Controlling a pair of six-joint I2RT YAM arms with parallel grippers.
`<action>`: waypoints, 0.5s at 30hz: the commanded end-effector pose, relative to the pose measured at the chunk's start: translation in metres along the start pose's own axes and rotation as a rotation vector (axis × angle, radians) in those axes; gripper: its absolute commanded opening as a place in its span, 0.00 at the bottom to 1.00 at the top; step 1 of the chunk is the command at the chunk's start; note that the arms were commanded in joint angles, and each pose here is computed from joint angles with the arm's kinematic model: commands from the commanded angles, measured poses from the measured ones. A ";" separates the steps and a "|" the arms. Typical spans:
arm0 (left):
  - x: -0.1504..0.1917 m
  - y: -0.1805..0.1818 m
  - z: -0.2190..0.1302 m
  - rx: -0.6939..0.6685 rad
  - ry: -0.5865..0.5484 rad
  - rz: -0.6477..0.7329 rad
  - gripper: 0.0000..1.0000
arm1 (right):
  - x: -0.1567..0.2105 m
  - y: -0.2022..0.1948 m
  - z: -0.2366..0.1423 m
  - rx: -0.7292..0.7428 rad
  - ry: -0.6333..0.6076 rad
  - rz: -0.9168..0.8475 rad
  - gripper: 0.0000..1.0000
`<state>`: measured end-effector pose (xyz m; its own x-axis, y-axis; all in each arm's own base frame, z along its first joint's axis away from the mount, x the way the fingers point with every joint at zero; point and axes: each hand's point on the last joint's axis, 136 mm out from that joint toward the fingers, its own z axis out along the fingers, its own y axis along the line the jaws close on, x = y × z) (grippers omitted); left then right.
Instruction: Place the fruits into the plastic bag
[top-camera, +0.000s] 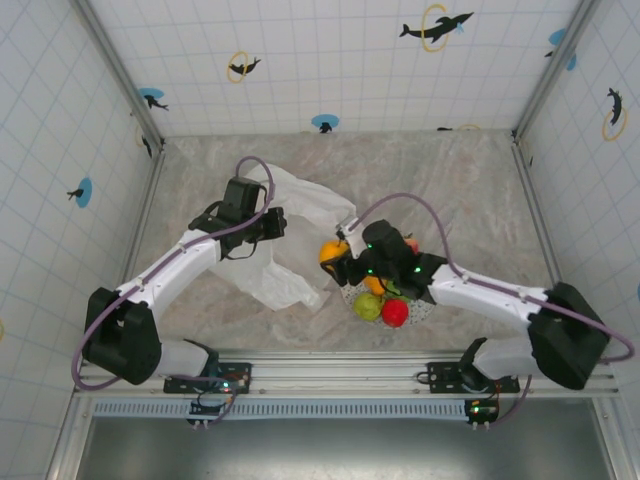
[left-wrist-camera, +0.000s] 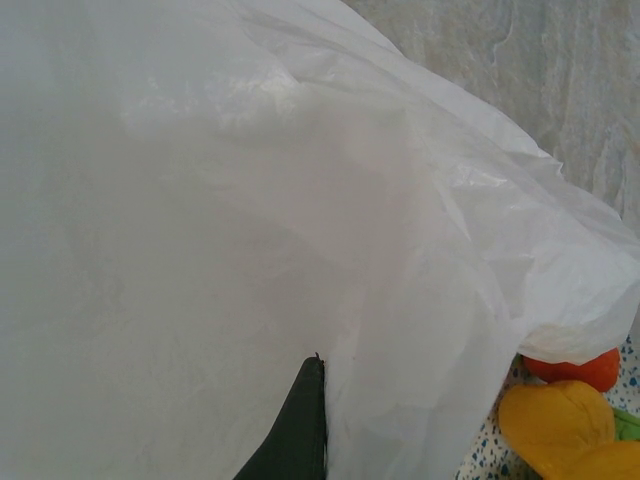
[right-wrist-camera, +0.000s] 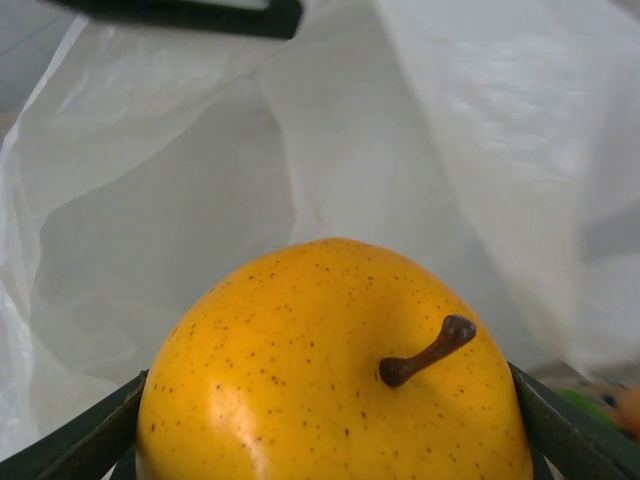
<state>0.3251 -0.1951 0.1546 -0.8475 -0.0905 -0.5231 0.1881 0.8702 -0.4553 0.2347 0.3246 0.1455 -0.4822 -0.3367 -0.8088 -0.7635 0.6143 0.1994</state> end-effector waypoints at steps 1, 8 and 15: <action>0.006 -0.008 -0.006 0.047 0.027 0.009 0.00 | -0.041 0.013 0.016 -0.031 -0.155 -0.094 0.62; -0.006 -0.031 -0.015 0.134 0.025 0.030 0.00 | -0.035 0.013 0.066 -0.008 -0.162 -0.147 0.60; -0.009 -0.036 -0.017 0.151 0.023 0.041 0.00 | -0.038 -0.007 0.097 0.092 -0.235 -0.037 0.60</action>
<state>0.3186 -0.2140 0.1735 -0.8602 -0.0665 -0.5056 0.2519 0.8067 -0.5346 0.2746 0.3911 0.0920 -0.3735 -0.3390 -0.8635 -0.7844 0.6123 0.0989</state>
